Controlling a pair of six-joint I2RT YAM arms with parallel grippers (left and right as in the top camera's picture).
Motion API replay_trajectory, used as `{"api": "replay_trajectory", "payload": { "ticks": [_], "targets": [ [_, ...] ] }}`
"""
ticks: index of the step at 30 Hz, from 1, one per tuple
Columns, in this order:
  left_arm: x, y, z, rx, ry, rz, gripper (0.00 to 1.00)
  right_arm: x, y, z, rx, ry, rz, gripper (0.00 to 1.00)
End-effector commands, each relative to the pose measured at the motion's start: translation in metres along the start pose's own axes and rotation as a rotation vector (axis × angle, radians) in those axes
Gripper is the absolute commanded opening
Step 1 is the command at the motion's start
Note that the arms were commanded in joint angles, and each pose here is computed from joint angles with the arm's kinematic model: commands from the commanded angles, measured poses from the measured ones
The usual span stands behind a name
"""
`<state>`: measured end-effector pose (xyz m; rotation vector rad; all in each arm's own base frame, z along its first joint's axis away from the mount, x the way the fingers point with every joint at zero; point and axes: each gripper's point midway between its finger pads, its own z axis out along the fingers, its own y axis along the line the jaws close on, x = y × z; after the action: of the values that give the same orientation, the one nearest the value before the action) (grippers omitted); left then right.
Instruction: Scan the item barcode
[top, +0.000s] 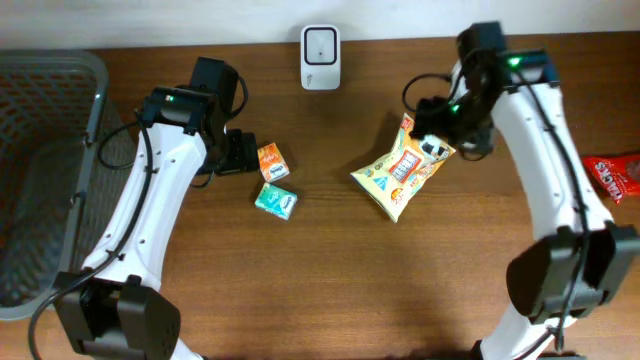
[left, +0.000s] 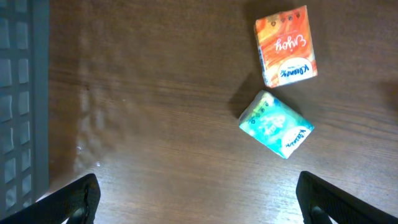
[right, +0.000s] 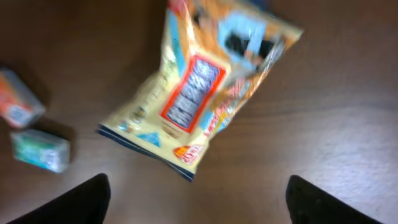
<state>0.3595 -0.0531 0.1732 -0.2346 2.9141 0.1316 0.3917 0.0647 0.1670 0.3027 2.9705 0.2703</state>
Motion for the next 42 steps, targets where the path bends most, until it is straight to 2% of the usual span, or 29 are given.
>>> {"api": "replay_trajectory", "payload": {
  "ticks": [1,5,7,9,13,16,18,19,20,21,23,26,28,33,35,38,40,42],
  "targets": [
    [-0.002,0.002,0.0,-0.008,-0.006,-0.017,0.99,0.019,0.018,0.052,-0.067,0.066,-0.028,0.95],
    [-0.002,0.002,0.0,-0.009,-0.006,-0.017,0.99,0.027,0.028,0.107,-0.101,0.028,0.085,0.95],
    [-0.002,0.002,0.0,-0.008,-0.006,-0.017,0.99,0.029,0.018,0.135,-0.051,-0.019,0.184,0.95],
    [-0.002,0.002,0.0,-0.008,-0.006,-0.017,0.99,0.034,0.002,0.15,0.019,-0.043,0.242,0.95],
    [-0.002,0.002,0.0,-0.008,-0.006,-0.017,0.99,0.037,-0.003,0.163,0.023,-0.05,0.241,0.93],
    [-0.002,0.002,0.0,-0.009,-0.006,-0.017,0.99,0.04,-0.009,0.175,0.052,-0.037,0.243,0.7],
    [-0.002,0.002,0.0,-0.009,-0.006,-0.017,0.99,0.042,-0.011,0.179,0.059,-0.027,0.244,0.37],
    [-0.002,0.002,0.0,-0.009,-0.006,-0.017,0.99,0.039,-0.008,0.176,0.048,-0.035,0.243,0.17],
    [-0.002,0.002,0.0,-0.009,-0.006,-0.017,0.99,0.034,-0.004,0.173,0.036,-0.041,0.241,0.06],
    [-0.002,0.002,0.0,-0.009,-0.006,-0.017,0.99,0.028,0.001,0.167,0.024,-0.045,0.232,0.04],
    [-0.002,0.002,0.0,-0.008,-0.006,-0.017,0.99,0.01,0.014,0.148,0.002,-0.069,0.154,0.04],
    [-0.002,0.002,0.0,-0.008,-0.006,-0.017,0.99,-0.031,0.055,0.102,-0.065,-0.181,-0.061,0.04],
    [-0.002,0.002,0.0,-0.008,-0.006,-0.017,0.99,-0.049,0.077,0.083,-0.103,-0.254,-0.089,0.04],
    [-0.002,0.002,0.0,-0.008,-0.006,-0.017,0.99,-0.101,0.152,0.044,-0.272,-0.567,-0.222,0.04],
    [-0.002,0.002,0.0,-0.008,-0.006,-0.017,0.99,-0.114,0.187,0.032,-0.301,-0.717,-0.413,0.04],
    [-0.002,0.002,0.0,-0.008,-0.006,-0.017,0.99,-0.121,0.211,0.051,-0.25,-0.812,-0.619,0.04],
    [-0.002,0.002,0.0,-0.008,-0.006,-0.017,0.99,-0.124,0.208,0.063,-0.225,-0.811,-0.631,0.04],
    [-0.002,0.002,0.0,-0.008,-0.006,-0.017,0.99,-0.126,0.206,0.056,-0.25,-0.813,-0.567,0.04]
  ]
}}
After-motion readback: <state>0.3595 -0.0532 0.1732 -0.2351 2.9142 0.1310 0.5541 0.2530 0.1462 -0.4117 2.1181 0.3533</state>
